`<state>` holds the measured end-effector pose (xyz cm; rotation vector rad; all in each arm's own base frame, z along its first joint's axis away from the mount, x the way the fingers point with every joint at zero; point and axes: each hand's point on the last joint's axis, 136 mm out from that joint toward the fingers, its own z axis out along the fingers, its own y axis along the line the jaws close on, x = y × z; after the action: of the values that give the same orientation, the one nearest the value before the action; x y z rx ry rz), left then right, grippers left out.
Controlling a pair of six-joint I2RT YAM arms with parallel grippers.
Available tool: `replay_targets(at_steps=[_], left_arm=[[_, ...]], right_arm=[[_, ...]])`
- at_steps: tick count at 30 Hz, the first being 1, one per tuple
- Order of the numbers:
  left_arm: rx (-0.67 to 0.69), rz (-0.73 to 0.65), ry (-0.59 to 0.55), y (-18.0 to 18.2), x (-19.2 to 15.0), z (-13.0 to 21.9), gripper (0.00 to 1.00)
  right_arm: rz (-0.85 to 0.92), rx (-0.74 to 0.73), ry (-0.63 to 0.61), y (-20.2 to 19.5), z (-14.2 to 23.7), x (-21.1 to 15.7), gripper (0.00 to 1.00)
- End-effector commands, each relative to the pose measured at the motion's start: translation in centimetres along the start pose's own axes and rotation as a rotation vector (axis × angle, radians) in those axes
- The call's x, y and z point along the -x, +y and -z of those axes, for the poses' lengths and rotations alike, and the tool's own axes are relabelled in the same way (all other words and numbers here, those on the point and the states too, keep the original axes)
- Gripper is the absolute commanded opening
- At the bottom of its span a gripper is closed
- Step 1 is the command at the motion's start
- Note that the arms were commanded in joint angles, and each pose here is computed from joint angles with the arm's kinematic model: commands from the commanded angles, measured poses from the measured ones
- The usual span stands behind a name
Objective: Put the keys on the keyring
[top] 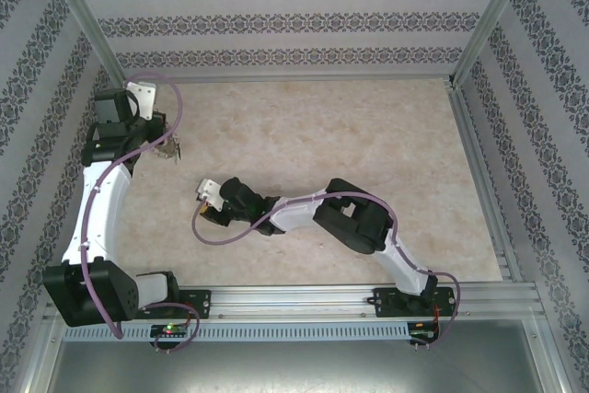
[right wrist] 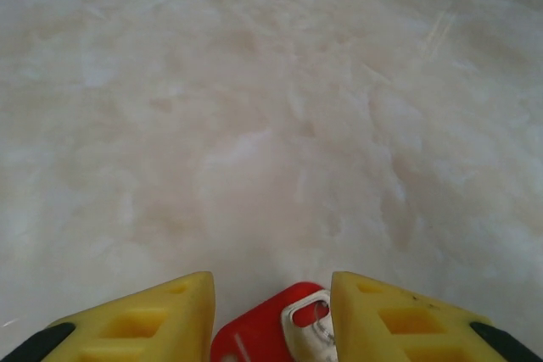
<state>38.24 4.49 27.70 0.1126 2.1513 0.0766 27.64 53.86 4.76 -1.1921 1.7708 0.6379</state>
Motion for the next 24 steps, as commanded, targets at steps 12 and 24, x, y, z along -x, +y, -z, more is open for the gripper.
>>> replay_targets(at_steps=[12,24], left_arm=[[-0.113,0.04,-0.065,-1.9,1.4,1.9,0.0],[-0.176,0.045,-0.067,-3.2,0.4,2.2,0.0]], right_arm=[[-0.089,-0.018,0.355,-2.4,0.2,-6.4,0.24],[-0.232,0.039,0.579,-4.6,11.1,-12.8,0.14]])
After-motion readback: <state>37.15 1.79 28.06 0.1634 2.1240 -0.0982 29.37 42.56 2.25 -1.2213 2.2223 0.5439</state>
